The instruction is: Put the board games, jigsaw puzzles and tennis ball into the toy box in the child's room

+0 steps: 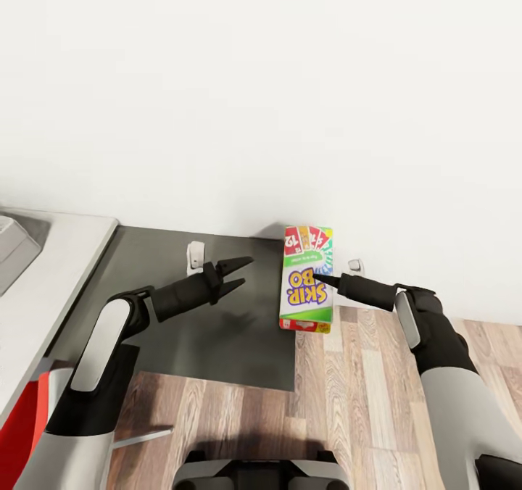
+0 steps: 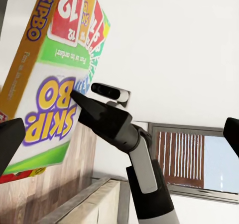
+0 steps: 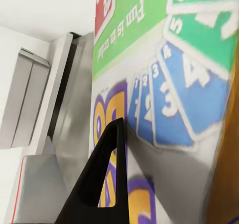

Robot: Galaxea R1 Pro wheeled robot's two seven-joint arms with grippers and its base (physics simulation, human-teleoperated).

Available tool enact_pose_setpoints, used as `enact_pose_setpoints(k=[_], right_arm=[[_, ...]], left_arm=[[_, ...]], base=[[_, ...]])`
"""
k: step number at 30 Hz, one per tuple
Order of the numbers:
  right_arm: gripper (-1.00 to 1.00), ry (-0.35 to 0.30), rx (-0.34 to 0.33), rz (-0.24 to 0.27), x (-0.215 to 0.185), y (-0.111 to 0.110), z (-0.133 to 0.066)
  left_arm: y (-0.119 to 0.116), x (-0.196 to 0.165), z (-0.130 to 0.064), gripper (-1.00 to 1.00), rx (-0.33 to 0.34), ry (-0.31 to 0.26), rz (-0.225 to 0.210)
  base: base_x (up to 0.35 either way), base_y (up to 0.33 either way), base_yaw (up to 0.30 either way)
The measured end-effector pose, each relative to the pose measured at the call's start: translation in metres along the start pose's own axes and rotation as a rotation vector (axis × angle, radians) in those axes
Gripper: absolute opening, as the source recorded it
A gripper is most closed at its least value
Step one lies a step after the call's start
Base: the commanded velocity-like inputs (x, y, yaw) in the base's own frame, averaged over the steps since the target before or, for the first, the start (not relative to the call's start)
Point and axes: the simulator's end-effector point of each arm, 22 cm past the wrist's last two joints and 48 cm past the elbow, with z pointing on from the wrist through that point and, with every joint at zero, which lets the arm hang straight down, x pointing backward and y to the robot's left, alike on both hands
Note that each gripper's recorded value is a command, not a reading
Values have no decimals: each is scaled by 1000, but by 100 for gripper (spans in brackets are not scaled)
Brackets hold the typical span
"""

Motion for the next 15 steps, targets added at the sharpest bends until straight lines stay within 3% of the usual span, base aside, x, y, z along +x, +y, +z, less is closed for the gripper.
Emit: enact_pose_setpoints(k=[15], right_arm=[[-100, -3, 3, -22, 4, 14, -11]], left_arm=[[-6, 3, -3, 100, 1, 0, 0]], base=[[0, 0, 0]])
